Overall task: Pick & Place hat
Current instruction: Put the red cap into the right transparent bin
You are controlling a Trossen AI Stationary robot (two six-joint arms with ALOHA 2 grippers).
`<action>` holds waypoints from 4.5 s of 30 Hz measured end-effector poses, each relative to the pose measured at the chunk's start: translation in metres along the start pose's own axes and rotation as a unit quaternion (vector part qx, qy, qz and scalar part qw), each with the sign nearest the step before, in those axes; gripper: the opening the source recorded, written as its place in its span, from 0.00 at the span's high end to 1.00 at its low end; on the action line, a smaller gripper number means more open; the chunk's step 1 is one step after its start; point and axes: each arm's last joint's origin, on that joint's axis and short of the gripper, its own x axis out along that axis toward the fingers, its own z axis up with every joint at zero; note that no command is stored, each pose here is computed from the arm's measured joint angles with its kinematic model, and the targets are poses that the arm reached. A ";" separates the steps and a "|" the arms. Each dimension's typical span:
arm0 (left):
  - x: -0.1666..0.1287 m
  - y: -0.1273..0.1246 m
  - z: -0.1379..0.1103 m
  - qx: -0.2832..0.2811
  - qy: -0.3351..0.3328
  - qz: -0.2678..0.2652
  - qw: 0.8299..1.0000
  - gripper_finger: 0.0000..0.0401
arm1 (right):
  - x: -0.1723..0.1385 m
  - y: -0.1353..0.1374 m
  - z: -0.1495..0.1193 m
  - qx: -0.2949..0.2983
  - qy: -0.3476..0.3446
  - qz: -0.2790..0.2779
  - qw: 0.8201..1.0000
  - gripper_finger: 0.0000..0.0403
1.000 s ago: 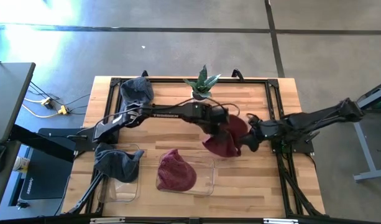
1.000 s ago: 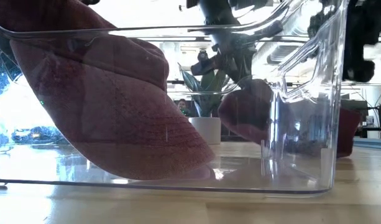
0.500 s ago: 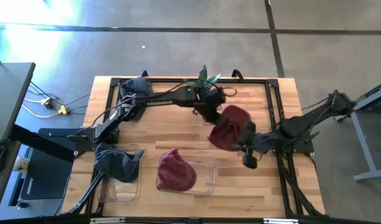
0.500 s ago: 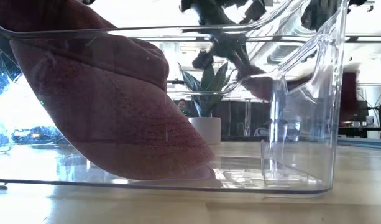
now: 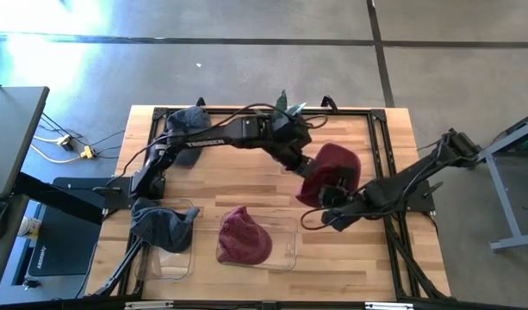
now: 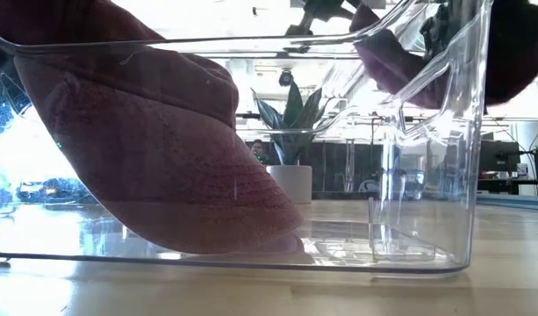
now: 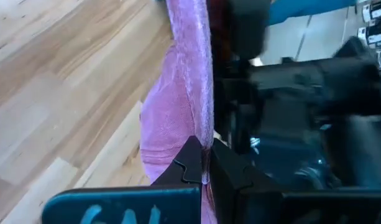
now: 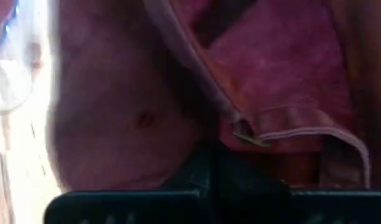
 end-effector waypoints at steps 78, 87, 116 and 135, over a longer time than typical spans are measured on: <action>-0.018 0.019 0.024 0.054 0.029 -0.051 0.997 0.76 | -0.062 -0.006 0.014 -0.194 -0.077 0.225 0.952 0.99; -0.029 0.012 0.023 0.143 0.022 -0.080 0.986 0.56 | -0.099 -0.048 0.043 -0.063 -0.102 0.388 0.914 0.99; -0.041 -0.109 -0.046 0.412 -0.183 -0.210 0.867 0.24 | -0.156 -0.084 0.098 -0.041 -0.180 0.507 0.842 1.00; -0.007 -0.100 -0.049 0.371 -0.108 -0.241 0.890 0.14 | -0.155 -0.083 0.101 -0.051 -0.189 0.484 0.853 0.99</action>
